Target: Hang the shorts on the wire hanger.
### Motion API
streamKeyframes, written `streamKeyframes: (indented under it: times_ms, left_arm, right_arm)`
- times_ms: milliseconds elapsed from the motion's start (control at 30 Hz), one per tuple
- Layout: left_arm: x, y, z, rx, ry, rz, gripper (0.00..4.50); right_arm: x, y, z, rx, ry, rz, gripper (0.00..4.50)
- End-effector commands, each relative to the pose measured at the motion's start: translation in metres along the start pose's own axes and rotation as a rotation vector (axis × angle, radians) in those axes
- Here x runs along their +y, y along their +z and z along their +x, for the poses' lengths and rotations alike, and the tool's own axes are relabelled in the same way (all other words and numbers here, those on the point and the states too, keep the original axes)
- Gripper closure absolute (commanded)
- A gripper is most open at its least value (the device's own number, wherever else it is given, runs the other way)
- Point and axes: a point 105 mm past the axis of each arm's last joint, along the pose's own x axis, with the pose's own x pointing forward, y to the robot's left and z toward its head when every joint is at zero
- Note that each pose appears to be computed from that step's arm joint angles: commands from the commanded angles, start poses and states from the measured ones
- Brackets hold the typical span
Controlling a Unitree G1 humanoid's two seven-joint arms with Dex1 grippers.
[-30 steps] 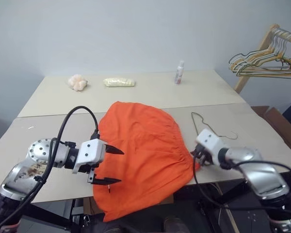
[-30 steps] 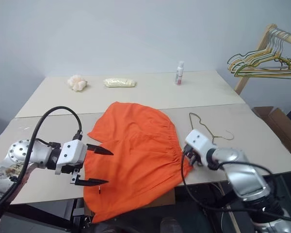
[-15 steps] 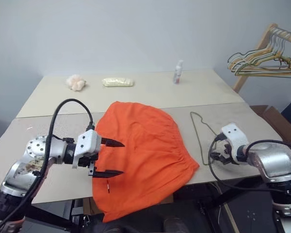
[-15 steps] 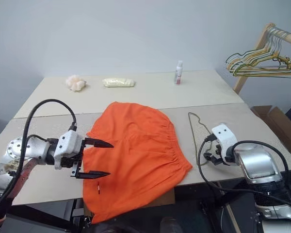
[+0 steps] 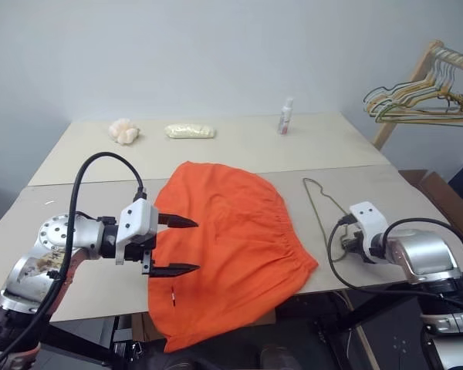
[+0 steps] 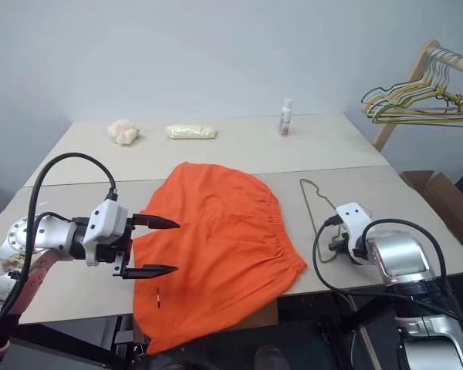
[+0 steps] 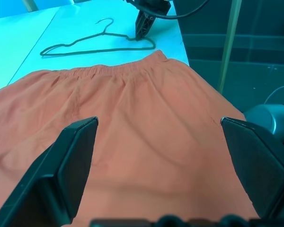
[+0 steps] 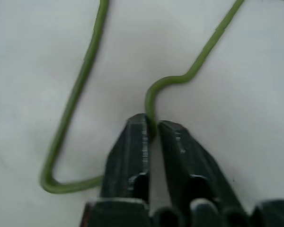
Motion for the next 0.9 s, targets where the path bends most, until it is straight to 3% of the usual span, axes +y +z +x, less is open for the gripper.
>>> streamKeyframes:
  times_ms: [33,200,300,467,667,900]
  left_arm:
    - [0.003,0.013,0.0,-0.029,0.007,0.048,0.0]
    - [0.005,0.013,0.002,-0.037,0.006,0.051,0.0]
    - [0.011,0.016,0.004,-0.056,0.019,0.057,0.0]
    - [0.047,0.038,0.002,-0.156,0.145,0.019,0.0]
    - [0.093,0.066,0.006,-0.268,0.249,-0.104,0.0]
    - [0.101,0.054,0.03,-0.084,0.068,-0.139,0.0]
  right_arm:
    - [-0.006,-0.003,-0.003,0.013,-0.019,0.0,4.46]
    - [-0.014,0.004,-0.013,-0.041,-0.058,-0.126,4.46]
    - [-0.027,0.03,-0.028,-0.198,-0.172,-0.304,4.46]
    - [-0.022,0.087,-0.071,-0.566,-0.421,-0.984,4.46]
    - [0.005,0.104,-0.084,-0.795,-0.564,-1.622,4.46]
    - [0.03,0.119,-0.09,-1.008,-0.558,-1.799,4.46]
